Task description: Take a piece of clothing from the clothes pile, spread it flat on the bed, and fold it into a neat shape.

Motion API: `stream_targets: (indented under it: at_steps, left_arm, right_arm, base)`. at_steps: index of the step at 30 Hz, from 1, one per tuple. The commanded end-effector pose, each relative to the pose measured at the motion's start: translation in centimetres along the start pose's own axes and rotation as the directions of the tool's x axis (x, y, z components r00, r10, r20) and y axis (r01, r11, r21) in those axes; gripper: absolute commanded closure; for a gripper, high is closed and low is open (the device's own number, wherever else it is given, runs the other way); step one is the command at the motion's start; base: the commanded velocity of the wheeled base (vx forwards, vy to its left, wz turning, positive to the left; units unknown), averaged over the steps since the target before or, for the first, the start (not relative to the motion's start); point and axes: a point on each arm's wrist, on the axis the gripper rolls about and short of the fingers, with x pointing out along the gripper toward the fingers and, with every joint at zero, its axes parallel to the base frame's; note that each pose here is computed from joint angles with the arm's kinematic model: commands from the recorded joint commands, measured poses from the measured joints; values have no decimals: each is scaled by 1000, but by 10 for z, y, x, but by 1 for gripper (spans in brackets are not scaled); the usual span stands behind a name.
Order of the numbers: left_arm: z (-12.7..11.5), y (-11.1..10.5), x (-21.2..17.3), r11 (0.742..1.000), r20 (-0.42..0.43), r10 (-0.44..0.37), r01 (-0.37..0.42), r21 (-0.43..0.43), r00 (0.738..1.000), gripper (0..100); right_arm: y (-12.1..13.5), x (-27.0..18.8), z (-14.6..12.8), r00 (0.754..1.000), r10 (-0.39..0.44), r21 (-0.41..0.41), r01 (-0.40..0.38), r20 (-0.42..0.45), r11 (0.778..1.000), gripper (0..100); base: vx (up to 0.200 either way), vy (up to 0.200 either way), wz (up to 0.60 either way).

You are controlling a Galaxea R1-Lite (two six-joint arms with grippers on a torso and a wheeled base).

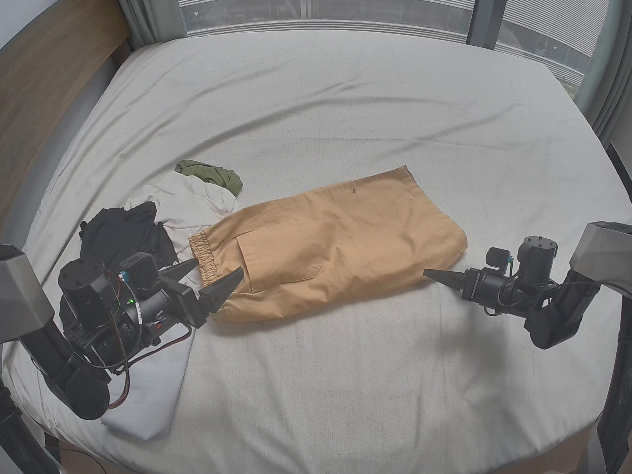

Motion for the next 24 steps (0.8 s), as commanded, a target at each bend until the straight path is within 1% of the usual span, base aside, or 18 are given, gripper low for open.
stream_targets:
  at_steps: [1,3,7,10,12,14,16,19,22,24]
  left_arm:
    - [-8,9,0,996,-30,43,-40,74,999,0]
    - [-7,9,0,996,-24,43,-41,81,999,0]
    - [-6,11,-1,995,-22,52,-50,85,998,0]
    - [-5,11,-1,995,-18,52,-50,86,998,0]
    - [-4,11,-2,995,-15,53,-51,87,998,0]
    - [-4,12,-2,995,-13,56,-54,86,998,0]
    - [-3,12,-3,995,-11,57,-56,86,998,0]
    - [-3,12,-3,995,-8,55,-54,87,998,0]
    - [-3,12,-3,995,-8,58,-57,86,998,0]
    - [-2,13,-3,995,-6,59,-59,85,998,0]
  right_arm:
    - [-4,6,-5,1000,-7,9,7,-13,1000,0]
    - [-4,8,-7,1000,-4,8,4,-17,1000,0]
    - [-10,22,-5,1000,8,-4,-8,-8,1000,0]
    - [-6,32,-2,1000,27,-13,-27,-12,1000,0]
    - [-3,37,-3,999,30,-2,-30,-35,1000,0]
    - [1,44,0,999,23,-2,-23,-40,1000,0]
    - [6,53,5,1000,1,-18,-2,-15,1000,0]
    - [5,62,5,1000,-7,-20,7,-13,1000,0]
    - [9,75,11,1000,-7,-23,6,-18,1000,0]
    - [9,82,15,1000,-29,-28,29,-1,999,0]
  base:
    - [0,0,0]
    - [0,0,0]
    - [0,0,0]
    - [0,0,0]
    - [0,0,0]
    - [0,0,0]
    - [0,0,0]
    - [0,0,0]
    - [0,0,0]
    - [0,0,0]
